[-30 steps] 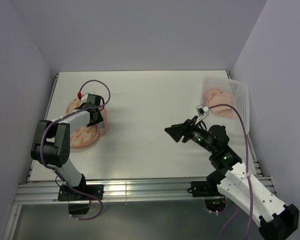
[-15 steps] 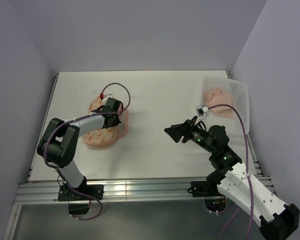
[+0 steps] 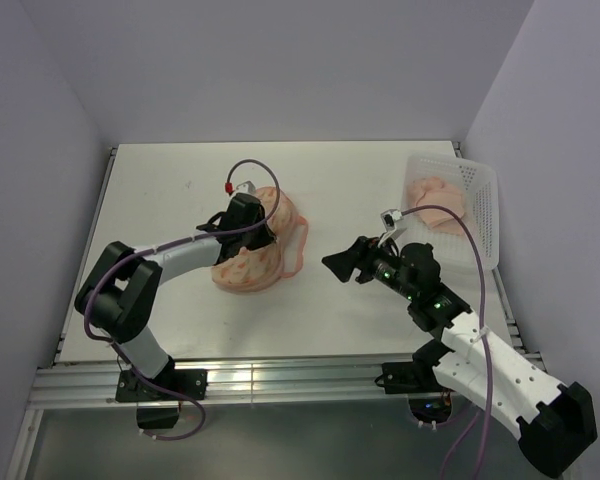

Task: Place the bra in the laundry bag and zip it closed

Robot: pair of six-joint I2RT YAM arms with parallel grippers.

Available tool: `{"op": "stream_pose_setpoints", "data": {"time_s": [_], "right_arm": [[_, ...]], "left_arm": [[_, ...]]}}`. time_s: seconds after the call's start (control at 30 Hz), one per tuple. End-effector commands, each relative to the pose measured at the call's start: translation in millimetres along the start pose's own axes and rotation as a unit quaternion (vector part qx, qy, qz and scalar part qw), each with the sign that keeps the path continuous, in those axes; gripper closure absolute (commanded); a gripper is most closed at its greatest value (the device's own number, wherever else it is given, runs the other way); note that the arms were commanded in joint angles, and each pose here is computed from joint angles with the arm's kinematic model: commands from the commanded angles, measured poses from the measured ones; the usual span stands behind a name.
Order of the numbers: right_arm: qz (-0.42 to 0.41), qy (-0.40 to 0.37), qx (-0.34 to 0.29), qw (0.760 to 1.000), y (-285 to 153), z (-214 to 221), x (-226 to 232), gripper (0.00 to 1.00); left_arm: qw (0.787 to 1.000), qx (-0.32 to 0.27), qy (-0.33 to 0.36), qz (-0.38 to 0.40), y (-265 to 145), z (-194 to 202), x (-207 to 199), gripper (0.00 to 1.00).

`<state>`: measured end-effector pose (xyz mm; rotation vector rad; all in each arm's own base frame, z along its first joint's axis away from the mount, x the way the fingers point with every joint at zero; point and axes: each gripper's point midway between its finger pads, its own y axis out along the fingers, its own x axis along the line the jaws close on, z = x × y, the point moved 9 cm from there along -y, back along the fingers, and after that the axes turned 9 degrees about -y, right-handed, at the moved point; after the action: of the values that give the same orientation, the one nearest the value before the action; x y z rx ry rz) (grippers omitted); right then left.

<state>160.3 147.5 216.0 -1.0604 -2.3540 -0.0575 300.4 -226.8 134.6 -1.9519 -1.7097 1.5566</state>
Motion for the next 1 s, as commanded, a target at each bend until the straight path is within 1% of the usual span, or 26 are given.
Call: {"op": "stream_pose_setpoints", "data": {"time_s": [0.0, 0.07, 0.13, 0.2, 0.23, 0.3, 0.43, 0.5, 0.53, 0.57, 0.6, 0.67, 0.7, 0.83, 0.97], "right_arm": [[0.031, 0.009, -0.001, 0.999, 11, 6, -8, 0.19], [0.041, 0.011, 0.001, 0.999, 13, 8, -10, 0.22], [0.053, 0.008, 0.002, 0.999, 15, 9, -13, 0.28], [0.063, 0.004, 0.008, 0.998, 15, 9, -15, 0.28], [0.075, 0.000, 0.006, 0.997, 15, 9, -17, 0.28], [0.087, -0.005, 0.006, 0.996, 16, 11, -21, 0.28], [0.103, -0.011, 0.024, 0.994, 23, 14, -26, 0.24], [0.105, -0.010, 0.035, 0.994, 29, 16, -27, 0.23], [0.107, -0.006, 0.037, 0.994, 31, 16, -28, 0.23], [0.114, -0.006, 0.043, 0.992, 32, 17, -30, 0.23], [0.119, -0.007, 0.046, 0.992, 35, 16, -31, 0.23], [0.125, -0.008, 0.048, 0.991, 39, 13, -31, 0.22], [0.131, -0.007, 0.060, 0.989, 44, 15, -33, 0.23], [0.133, 0.003, 0.076, 0.988, 63, 15, -33, 0.23], [0.134, -0.003, 0.101, 0.986, 93, 19, -27, 0.25]], "left_arm": [[0.994, -0.011, -0.026, 0.102, -19, -14, -41, 1.00], [0.992, -0.007, -0.032, 0.121, -25, -14, -44, 1.00], [0.990, -0.015, -0.033, 0.138, -38, -20, -48, 1.00], [0.987, -0.032, -0.039, 0.154, -56, -28, -49, 1.00], [0.986, -0.039, -0.051, 0.154, -58, -32, -40, 1.00], [0.983, -0.045, -0.058, 0.168, -69, -37, -36, 1.00], [0.987, -0.042, -0.063, 0.142, -66, -26, -18, 1.00], [0.989, -0.058, -0.070, 0.118, -64, -27, -6, 1.00], [0.990, -0.059, -0.080, 0.104, -62, -24, 5, 1.00], [0.989, -0.063, -0.090, 0.102, -63, -26, 12, 1.00], [0.985, -0.084, -0.104, 0.112, -69, -38, 18, 1.00], [0.982, -0.111, -0.114, 0.099, -80, -46, 32, 1.00], [0.980, -0.144, -0.124, 0.063, -84, -56, 45, 1.00], [0.965, -0.229, -0.126, 0.010, -108, -83, 69, 1.00], [0.955, -0.263, -0.132, -0.027, -118, -103, 83, 1.00]]}}
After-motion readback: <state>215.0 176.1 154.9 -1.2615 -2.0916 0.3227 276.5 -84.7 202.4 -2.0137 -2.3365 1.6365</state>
